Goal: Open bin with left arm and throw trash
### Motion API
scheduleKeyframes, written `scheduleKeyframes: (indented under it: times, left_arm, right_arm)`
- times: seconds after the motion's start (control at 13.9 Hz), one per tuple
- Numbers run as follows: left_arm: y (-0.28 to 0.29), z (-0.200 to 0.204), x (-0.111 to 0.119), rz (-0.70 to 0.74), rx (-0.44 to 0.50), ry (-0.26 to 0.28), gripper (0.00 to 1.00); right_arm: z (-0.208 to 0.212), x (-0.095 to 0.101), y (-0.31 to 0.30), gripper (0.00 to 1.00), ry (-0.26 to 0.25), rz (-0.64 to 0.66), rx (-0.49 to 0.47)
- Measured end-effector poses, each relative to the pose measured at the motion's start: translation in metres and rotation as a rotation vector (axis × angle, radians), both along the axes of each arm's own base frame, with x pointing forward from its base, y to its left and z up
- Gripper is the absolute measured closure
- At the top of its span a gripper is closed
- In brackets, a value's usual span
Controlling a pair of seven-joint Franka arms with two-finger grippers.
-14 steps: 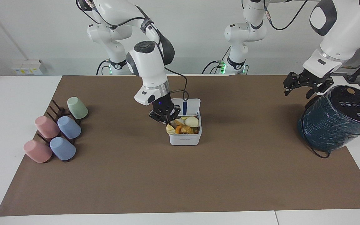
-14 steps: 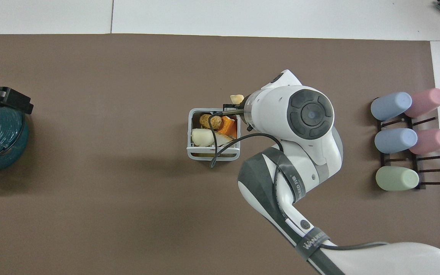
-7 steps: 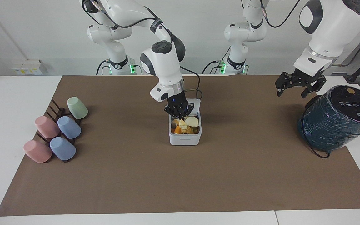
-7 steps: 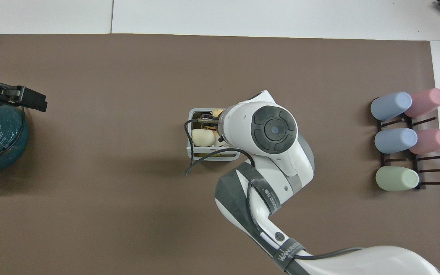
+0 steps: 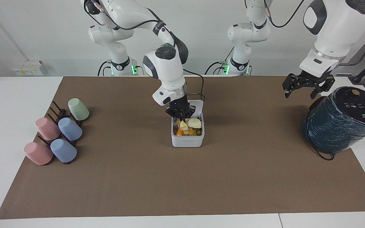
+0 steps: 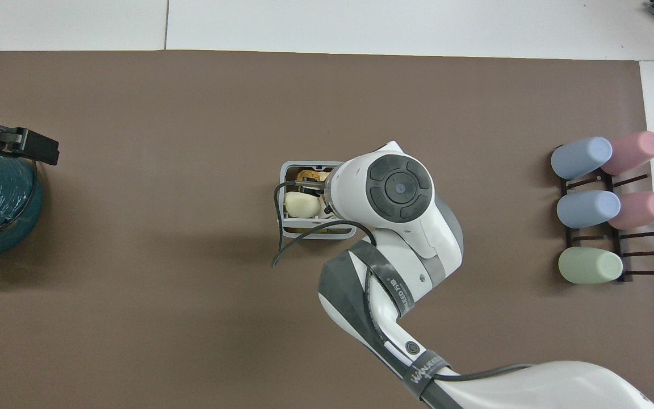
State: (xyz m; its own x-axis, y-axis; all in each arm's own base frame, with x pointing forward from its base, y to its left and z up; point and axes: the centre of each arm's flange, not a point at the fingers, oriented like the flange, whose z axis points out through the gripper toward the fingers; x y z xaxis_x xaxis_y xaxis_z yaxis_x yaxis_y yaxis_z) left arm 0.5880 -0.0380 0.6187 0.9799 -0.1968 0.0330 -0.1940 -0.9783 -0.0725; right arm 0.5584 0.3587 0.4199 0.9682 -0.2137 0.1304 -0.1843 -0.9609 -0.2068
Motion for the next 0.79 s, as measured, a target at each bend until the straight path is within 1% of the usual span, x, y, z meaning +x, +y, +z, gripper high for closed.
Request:
scheduleKeyframes:
  times: [0.22, 0.29, 0.43, 0.5, 0.58, 0.65, 0.79]
  left_arm:
    - [-0.0016, 0.0019, -0.0002, -0.002, 0.0, -0.008, 0.0]
    - [-0.0018, 0.0025, 0.0002, -0.003, 0.0, -0.013, 0.0]
    - [-0.0022, 0.003, 0.0013, -0.003, -0.001, -0.023, 0.0]
    - [-0.0028, 0.0027, 0.0014, -0.004, -0.001, -0.024, 0.0]
    - [-0.0036, 0.0023, 0.0015, -0.006, -0.002, -0.025, 0.0]
    - [-0.0042, 0.0018, 0.0015, -0.007, -0.002, -0.024, 0.0]
    - [-0.0046, 0.0008, 0.0017, -0.008, -0.002, -0.025, 0.0]
  right_arm:
    - [-0.001, -0.0004, -0.0002, 0.57, 0.003, 0.0, -0.002]
    - [-0.001, -0.0004, -0.0002, 0.44, 0.003, 0.0, -0.002]
    - [-0.0012, -0.0005, -0.0003, 0.25, 0.003, 0.0, -0.002]
    - [-0.0012, -0.0005, -0.0003, 0.19, 0.003, 0.0, -0.002]
    - [-0.0012, -0.0005, -0.0003, 0.19, 0.003, -0.001, -0.002]
    - [-0.0012, -0.0005, -0.0003, 0.13, 0.003, -0.001, -0.002]
    - [-0.0012, -0.0006, -0.0001, 0.12, 0.003, 0.0, -0.002]
